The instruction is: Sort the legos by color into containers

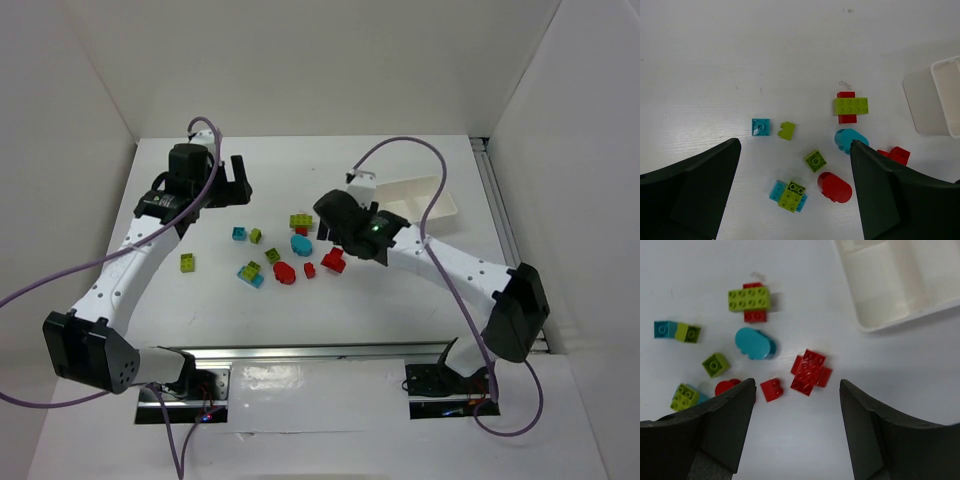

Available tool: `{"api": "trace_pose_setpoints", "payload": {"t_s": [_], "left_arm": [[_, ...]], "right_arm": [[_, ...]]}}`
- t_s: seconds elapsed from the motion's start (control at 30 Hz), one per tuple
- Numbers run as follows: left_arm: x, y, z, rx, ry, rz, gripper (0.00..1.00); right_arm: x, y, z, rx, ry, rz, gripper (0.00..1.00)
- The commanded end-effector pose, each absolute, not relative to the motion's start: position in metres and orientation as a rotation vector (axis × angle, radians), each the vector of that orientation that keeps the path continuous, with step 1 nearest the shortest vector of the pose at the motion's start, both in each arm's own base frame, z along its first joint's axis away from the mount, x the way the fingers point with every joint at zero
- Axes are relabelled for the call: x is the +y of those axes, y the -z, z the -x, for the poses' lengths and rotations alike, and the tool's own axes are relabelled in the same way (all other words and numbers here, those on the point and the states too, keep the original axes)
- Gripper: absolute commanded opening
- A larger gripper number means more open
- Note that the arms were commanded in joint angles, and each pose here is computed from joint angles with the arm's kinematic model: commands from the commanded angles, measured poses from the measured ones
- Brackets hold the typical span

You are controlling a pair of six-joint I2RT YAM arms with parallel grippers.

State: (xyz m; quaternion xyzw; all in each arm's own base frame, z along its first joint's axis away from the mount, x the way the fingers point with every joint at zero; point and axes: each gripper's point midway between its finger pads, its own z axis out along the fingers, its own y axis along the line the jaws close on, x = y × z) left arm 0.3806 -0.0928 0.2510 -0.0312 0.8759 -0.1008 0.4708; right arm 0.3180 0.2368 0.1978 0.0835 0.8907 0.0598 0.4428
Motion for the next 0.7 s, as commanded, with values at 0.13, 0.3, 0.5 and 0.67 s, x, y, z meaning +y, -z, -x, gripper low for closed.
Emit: {"api": "trace_pose_setpoints", "payload": {"t_s": [0.13, 0.3, 0.5, 0.67], "left_arm": [[-0.092, -0.268, -0.376, 2.096, 0.274, 0.1, 1.0], [-0.092, -0.263, -0.375, 2.107, 0.272, 0.1, 1.0], [-0.093, -0.259, -0.374, 2.118, 0.279, 0.095, 1.0], [-0.093, -0.255, -0.375, 2.127, 0.277, 0.095, 1.0]], "right_arm": [[0.276, -0.13, -0.287, 2.314, -0.176, -0.314, 0.77], [0.272, -0.102, -0.296, 2.362, -0.13, -0.356, 0.8], [0.263, -0.077, -0.314, 2.403, -0.109, -0.382, 0.81], [0.27, -0.068, -0.324, 2.42, -0.095, -0.36, 0.81]]}}
